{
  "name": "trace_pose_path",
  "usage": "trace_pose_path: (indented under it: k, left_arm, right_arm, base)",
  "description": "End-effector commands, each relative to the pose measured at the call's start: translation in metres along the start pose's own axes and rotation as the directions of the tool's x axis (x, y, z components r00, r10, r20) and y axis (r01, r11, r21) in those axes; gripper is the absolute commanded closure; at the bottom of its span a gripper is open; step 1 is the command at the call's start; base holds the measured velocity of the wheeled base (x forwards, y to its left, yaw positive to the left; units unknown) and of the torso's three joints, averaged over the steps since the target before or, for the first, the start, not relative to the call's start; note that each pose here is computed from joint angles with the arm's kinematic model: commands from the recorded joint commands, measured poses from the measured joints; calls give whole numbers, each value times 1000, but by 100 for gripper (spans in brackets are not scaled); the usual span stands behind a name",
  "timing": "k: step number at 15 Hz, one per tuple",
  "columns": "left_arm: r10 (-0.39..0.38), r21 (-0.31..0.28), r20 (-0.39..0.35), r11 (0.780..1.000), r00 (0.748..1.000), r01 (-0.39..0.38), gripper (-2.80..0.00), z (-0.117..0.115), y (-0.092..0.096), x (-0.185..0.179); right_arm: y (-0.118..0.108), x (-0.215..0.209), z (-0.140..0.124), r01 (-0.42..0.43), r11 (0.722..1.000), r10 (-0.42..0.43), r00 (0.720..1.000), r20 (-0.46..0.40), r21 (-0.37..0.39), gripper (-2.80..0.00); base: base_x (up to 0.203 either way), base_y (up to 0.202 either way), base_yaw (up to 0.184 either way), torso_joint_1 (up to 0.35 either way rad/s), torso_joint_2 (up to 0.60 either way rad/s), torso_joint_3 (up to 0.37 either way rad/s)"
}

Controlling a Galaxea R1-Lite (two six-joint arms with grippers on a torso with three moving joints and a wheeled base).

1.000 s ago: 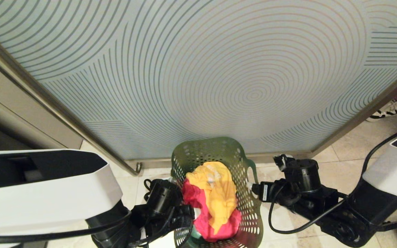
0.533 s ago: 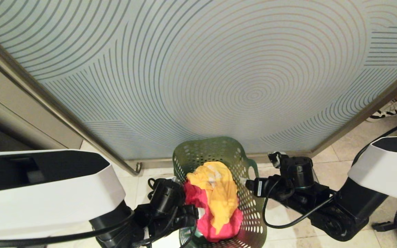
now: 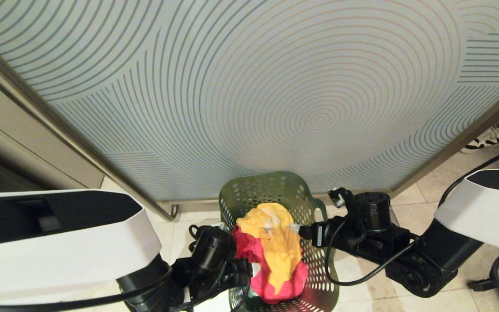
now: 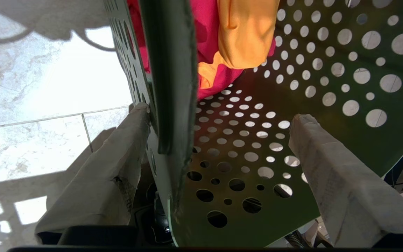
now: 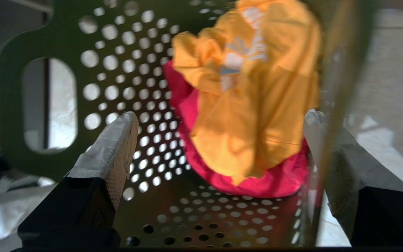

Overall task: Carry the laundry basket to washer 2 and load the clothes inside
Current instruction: Pick up the clothes basket and put it beside the washing machine

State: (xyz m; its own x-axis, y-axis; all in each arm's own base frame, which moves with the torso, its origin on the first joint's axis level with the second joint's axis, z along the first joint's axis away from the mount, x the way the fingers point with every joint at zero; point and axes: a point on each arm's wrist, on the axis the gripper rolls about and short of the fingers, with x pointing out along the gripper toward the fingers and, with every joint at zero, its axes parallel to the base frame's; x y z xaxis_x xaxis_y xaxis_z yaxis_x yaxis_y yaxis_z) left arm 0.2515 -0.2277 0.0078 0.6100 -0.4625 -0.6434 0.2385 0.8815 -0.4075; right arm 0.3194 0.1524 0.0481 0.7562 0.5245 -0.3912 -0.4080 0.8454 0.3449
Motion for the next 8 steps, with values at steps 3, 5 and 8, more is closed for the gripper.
trace_pose_path:
  k: [3, 5, 8]
  left_arm:
    - [2, -1, 0, 1000, 1000, -2, -280, -1, 0, 1]
    - [2, -1, -2, 1000, 1000, -2, -280, -2, 0, 1]
    - [-7, 7, -4, 1000, 1000, 7, -280, -4, -4, 1]
  right_arm:
    - [2, -1, 0, -79, 997, 78, 997, -17, -15, -280]
    - [1, -1, -4, -100, 995, 99, 994, -36, -20, -280]
    - [-2, 2, -10, -87, 996, 86, 995, -56, -17, -280]
  base:
    - [0, 0, 0, 0, 0, 0]
    - [0, 0, 0, 0, 0, 0]
    - [0, 0, 0, 0, 0, 0]
